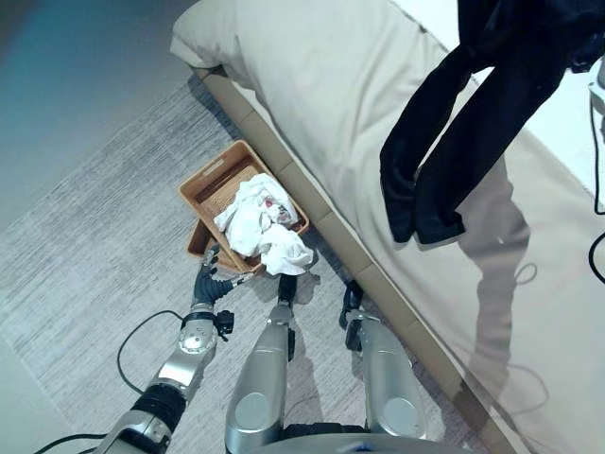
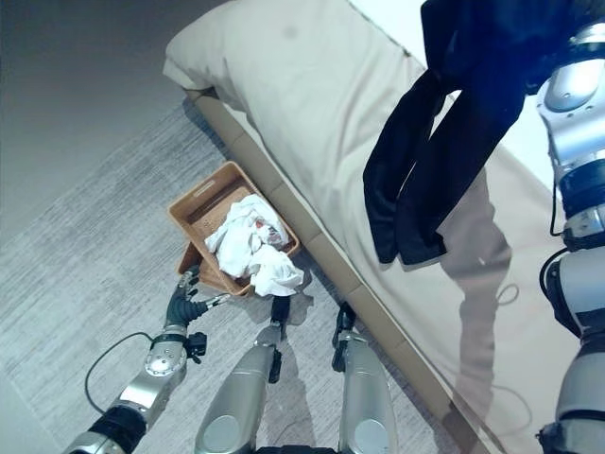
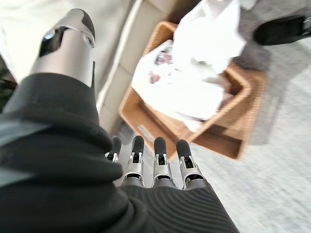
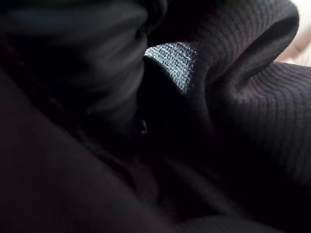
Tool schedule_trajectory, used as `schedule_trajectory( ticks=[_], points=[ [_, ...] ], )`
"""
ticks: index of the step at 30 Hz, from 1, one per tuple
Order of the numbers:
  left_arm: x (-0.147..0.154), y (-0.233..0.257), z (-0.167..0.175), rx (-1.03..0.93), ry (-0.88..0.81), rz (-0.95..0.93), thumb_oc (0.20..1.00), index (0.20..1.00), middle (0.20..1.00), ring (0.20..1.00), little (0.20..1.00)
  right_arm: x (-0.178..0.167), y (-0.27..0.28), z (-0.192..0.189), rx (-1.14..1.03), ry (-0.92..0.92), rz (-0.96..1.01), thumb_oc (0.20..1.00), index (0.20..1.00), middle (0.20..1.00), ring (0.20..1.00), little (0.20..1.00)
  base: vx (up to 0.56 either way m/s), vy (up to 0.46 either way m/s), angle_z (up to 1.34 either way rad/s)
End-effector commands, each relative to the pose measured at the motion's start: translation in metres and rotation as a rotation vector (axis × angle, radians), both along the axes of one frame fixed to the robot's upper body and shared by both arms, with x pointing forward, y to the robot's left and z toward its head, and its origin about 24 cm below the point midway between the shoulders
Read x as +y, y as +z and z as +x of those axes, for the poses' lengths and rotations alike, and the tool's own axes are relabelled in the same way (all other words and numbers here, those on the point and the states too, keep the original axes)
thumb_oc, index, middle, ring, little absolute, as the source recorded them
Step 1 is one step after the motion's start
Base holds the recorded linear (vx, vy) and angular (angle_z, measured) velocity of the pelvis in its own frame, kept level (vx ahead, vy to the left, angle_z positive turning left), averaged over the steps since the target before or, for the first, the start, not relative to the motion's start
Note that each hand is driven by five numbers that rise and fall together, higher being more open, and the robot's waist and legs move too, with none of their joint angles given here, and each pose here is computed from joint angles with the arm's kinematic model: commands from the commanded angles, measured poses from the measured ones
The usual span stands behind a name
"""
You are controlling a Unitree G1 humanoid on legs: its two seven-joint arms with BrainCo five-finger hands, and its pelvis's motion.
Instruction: Pick up clothes into the bucket
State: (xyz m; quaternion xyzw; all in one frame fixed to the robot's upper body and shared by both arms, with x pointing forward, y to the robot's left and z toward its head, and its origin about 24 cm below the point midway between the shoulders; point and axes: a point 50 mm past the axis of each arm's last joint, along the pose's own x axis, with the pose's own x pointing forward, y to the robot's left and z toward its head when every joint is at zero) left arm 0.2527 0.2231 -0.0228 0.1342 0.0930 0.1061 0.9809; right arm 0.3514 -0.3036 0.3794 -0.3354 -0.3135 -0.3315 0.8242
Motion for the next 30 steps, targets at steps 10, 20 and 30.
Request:
schedule_trajectory(
  ticks=[10, 20, 30],
  points=[
    [-0.022, 0.071, 0.01, -0.224, -0.409, -0.065, 1.0, 1.0, 1.0, 1.0, 1.0, 0.04, 0.017, -0.011, -0.075, 0.24, -0.145, 0.2, 0.2, 0.2, 0.2, 0.2, 0.09, 0.022, -0.17],
    [-0.07, 0.195, 0.041, -0.553, -0.782, -0.045, 1.0, 1.0, 1.0, 1.0, 1.0, 0.077, -0.033, -0.001, 0.235, 0.535, -0.247, 0.2, 0.2, 0.2, 0.2, 0.2, 0.09, -0.016, -0.14],
    [-0.118, 0.245, 0.06, -0.622, -0.99, 0.077, 1.0, 1.0, 1.0, 1.0, 1.0, 0.105, -0.067, 0.0, 0.532, 0.648, -0.47, 0.2, 0.2, 0.2, 0.2, 0.2, 0.02, -0.007, -0.02]
  ],
)
